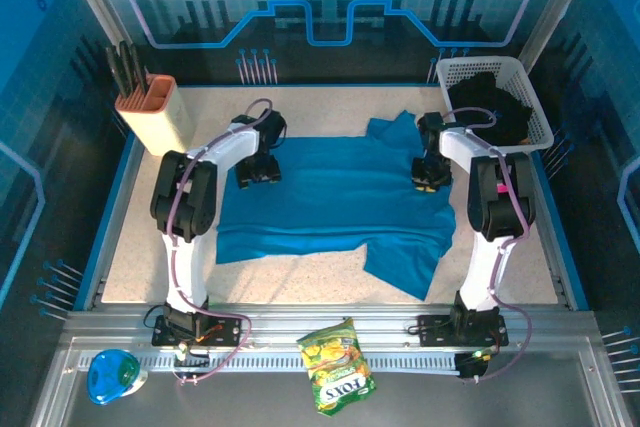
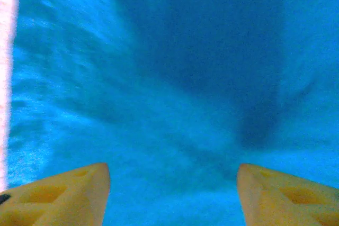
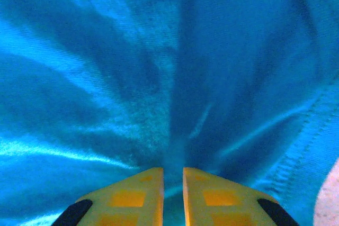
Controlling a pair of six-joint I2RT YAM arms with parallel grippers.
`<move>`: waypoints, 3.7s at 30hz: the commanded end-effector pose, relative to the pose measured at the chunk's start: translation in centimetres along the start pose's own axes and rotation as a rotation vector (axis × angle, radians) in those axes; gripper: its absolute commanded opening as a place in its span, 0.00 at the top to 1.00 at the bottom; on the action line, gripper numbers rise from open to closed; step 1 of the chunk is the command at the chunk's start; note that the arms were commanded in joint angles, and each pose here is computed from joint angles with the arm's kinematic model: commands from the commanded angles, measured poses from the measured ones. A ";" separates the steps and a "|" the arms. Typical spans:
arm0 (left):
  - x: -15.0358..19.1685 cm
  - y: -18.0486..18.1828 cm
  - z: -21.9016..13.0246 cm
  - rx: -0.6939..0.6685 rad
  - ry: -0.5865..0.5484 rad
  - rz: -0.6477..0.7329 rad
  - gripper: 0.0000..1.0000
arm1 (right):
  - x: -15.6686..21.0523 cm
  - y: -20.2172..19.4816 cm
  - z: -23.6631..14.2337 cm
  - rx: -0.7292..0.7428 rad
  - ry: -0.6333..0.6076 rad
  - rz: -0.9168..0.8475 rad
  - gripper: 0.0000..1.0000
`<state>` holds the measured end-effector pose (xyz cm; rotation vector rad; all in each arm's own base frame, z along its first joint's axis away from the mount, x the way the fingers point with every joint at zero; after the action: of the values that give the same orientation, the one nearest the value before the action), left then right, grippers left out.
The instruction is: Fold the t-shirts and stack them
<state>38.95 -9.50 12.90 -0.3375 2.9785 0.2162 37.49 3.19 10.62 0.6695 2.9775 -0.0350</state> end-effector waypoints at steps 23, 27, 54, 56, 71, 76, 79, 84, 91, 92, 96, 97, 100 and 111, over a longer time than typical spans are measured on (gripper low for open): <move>-12.3 5.4 2.6 -0.087 -0.149 0.103 0.53 | 2.6 -1.5 -8.4 -0.156 -0.115 -0.028 0.76; -13.0 5.9 3.3 -0.079 -0.166 0.112 0.53 | 3.1 -1.8 -8.6 -0.152 -0.118 -0.031 0.76; -13.6 4.8 9.5 0.078 0.007 0.185 0.82 | 3.5 -1.7 -8.3 -0.152 -0.100 -0.042 0.76; -13.2 4.7 9.3 0.082 0.006 0.181 0.95 | 3.3 -1.6 -8.6 -0.157 -0.108 -0.044 0.76; -10.4 3.6 -5.5 0.163 -0.266 0.095 1.00 | -7.3 4.0 -7.0 -0.210 -0.204 -0.165 0.54; -9.4 2.2 -7.1 0.192 -0.283 0.124 1.00 | -11.3 5.8 -3.8 -0.133 -0.173 -0.193 0.53; -9.0 1.7 -7.2 0.195 -0.280 0.142 1.00 | -12.6 6.2 -1.1 -0.061 -0.143 -0.211 0.55; -8.6 1.3 -6.8 0.202 -0.269 0.156 1.00 | -13.4 5.5 0.8 0.034 -0.122 -0.219 0.58; -7.9 1.4 -6.0 0.198 -0.257 0.160 1.00 | -12.9 5.0 2.7 0.040 -0.061 -0.220 0.76; -7.9 1.4 -5.9 0.197 -0.255 0.161 1.00 | -12.8 5.1 3.0 0.033 -0.049 -0.221 0.83; -7.7 1.5 -5.6 0.187 -0.246 0.168 1.00 | -12.3 5.2 2.1 0.006 -0.035 -0.222 1.00; -7.6 1.5 -5.7 0.185 -0.247 0.169 1.00 | -12.2 5.1 1.5 -0.001 -0.040 -0.219 1.00; -7.3 1.7 -5.9 0.183 -0.253 0.171 1.00 | -11.5 5.0 -1.2 -0.034 -0.074 -0.206 1.00; -6.8 2.2 -7.1 0.186 -0.286 0.166 1.00 | -4.5 4.7 -8.3 -0.063 -0.179 -0.168 1.00</move>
<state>44.59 -7.09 19.59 -0.0418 2.7569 0.0092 44.26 4.84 18.96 0.3519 2.8527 -0.0138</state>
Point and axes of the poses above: each hand's point on the last joint's axis, 136 mm out from that joint toward the fingers, its own z axis out along the fingers, its own y axis along the line the jaws close on, x = y × z, the point moved 8 cm from there along -z, back along the fingers, and after that the axes turned 9 degrees about z, right-handed, at the moved point
